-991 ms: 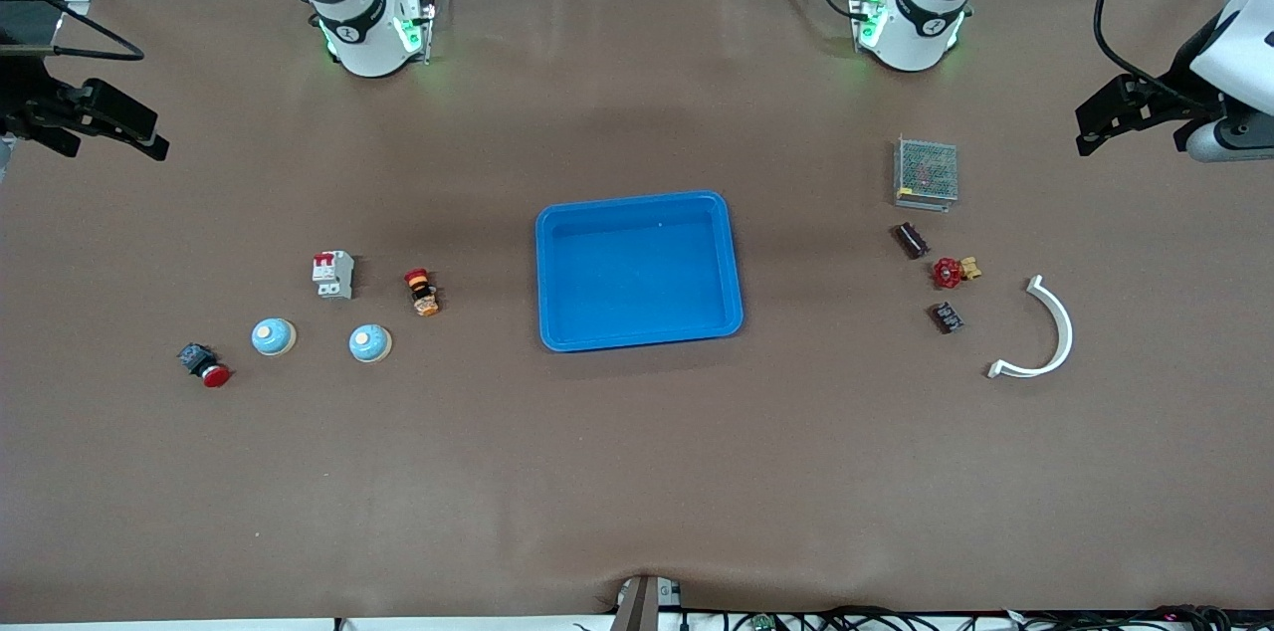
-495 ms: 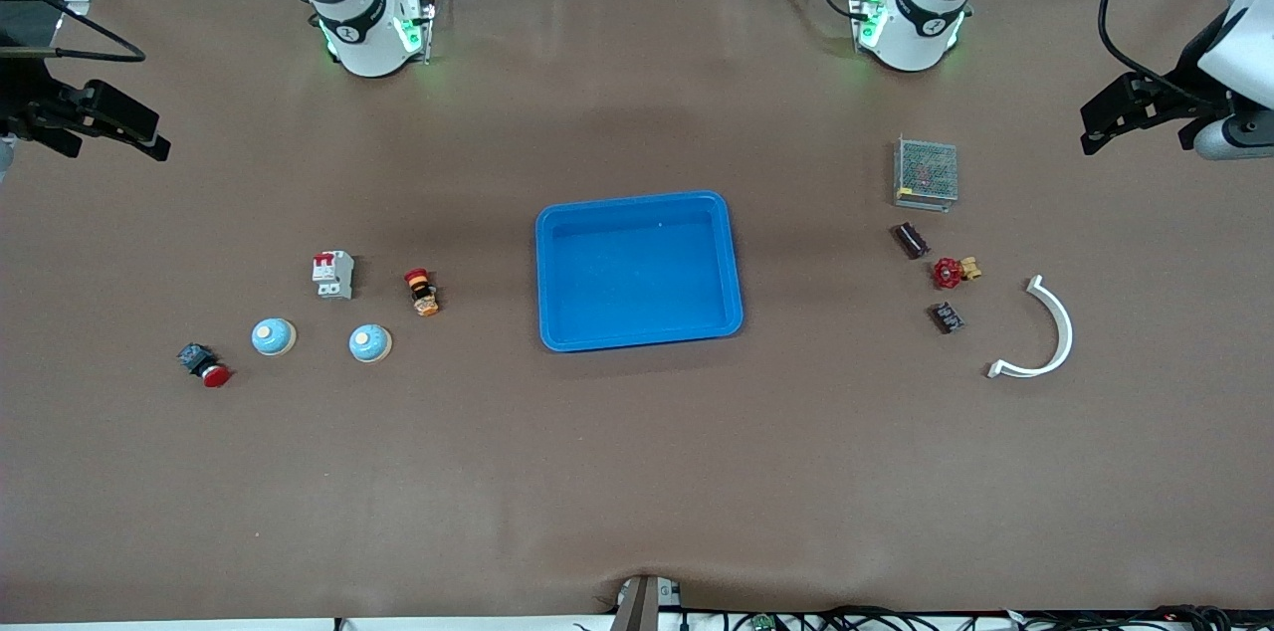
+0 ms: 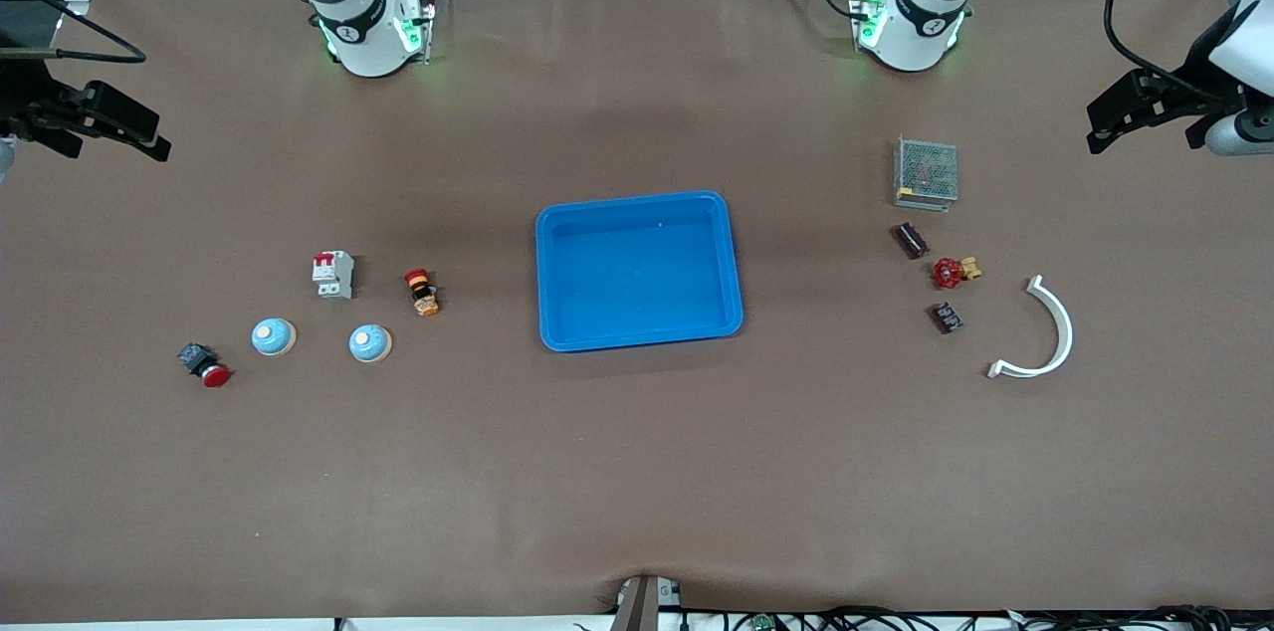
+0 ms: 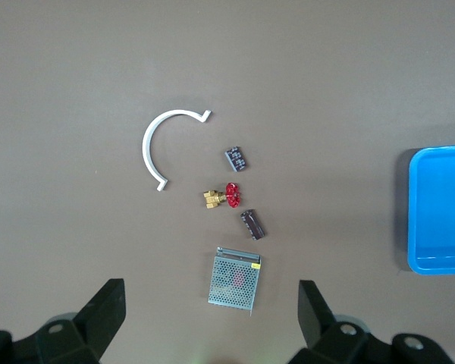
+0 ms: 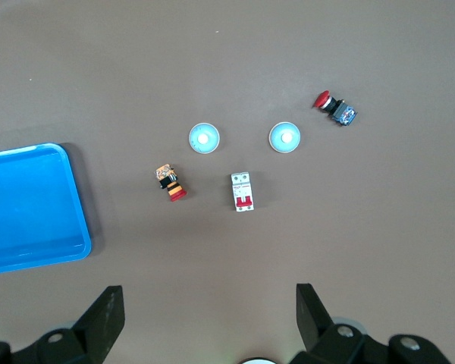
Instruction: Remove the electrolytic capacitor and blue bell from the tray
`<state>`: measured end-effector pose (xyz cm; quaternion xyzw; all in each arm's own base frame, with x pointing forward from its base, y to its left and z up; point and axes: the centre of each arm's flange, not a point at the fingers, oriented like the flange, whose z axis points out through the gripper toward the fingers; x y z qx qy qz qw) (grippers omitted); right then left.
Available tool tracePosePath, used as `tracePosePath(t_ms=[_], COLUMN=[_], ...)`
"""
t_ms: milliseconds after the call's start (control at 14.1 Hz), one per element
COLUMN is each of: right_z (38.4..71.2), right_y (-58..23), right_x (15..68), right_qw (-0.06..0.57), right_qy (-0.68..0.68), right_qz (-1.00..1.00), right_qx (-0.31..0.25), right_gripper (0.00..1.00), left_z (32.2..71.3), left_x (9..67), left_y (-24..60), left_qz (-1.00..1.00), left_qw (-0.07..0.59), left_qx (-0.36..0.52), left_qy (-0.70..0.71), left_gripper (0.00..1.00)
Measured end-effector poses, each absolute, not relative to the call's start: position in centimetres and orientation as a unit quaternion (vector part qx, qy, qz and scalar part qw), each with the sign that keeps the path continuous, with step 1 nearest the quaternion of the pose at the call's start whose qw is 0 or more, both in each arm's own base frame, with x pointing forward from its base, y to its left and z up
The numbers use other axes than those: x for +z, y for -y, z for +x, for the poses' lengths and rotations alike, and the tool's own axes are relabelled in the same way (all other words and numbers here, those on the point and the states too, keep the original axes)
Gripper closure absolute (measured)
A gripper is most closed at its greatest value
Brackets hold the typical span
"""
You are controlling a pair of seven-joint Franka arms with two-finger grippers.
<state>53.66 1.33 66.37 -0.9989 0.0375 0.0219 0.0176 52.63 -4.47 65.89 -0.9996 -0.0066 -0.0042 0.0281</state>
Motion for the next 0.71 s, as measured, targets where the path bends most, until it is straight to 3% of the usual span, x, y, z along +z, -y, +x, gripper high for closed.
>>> tracePosePath(t_ms=[708], right_z=[53.65], right_y=[-1.21], right_x=[66.35], right_qw=[0.017], right_qy=[-0.039], right_qz=[-0.999], right_qx=[0.023], right_gripper=[0.0], left_z=[52.67], left_x=[65.49], left_y=[3.53], left_qz=[-1.0], left_qw=[0.014], left_qx=[0.003], left_qy=[0.017], left_gripper=[0.0])
